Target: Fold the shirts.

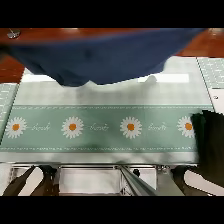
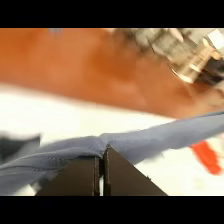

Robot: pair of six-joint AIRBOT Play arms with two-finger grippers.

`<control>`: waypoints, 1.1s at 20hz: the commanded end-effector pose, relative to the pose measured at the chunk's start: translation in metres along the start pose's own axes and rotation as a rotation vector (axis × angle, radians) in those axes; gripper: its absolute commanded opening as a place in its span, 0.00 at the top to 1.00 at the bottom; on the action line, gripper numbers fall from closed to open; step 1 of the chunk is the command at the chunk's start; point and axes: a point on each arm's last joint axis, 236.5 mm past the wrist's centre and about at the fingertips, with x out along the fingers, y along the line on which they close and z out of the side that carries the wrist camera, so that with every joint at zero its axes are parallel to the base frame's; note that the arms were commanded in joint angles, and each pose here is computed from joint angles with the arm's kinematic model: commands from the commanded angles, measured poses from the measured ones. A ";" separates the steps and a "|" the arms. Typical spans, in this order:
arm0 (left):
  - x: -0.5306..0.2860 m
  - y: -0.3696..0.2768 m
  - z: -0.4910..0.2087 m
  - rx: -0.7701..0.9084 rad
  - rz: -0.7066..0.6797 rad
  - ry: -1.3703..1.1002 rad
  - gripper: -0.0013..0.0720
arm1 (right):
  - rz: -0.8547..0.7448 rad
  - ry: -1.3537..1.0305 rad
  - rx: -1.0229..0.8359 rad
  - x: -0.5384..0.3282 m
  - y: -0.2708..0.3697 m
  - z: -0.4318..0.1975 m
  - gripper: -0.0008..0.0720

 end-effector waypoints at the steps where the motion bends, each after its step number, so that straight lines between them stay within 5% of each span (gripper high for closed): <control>1: -0.065 -0.089 0.085 0.355 0.222 -0.206 0.94 | -0.045 -0.207 -0.179 -0.106 0.069 0.041 0.95; 4: -0.129 -0.127 0.106 0.519 0.465 -0.332 0.94 | -0.153 -0.296 -0.212 -0.175 0.090 0.026 0.95; 11: -0.205 -0.174 0.070 0.638 0.591 -0.382 0.94 | -0.222 -0.344 -0.294 -0.258 0.130 -0.027 0.95; 22: -0.046 0.014 -0.036 0.322 0.540 0.115 0.94 | -0.120 0.162 -0.019 -0.089 0.025 -0.135 0.95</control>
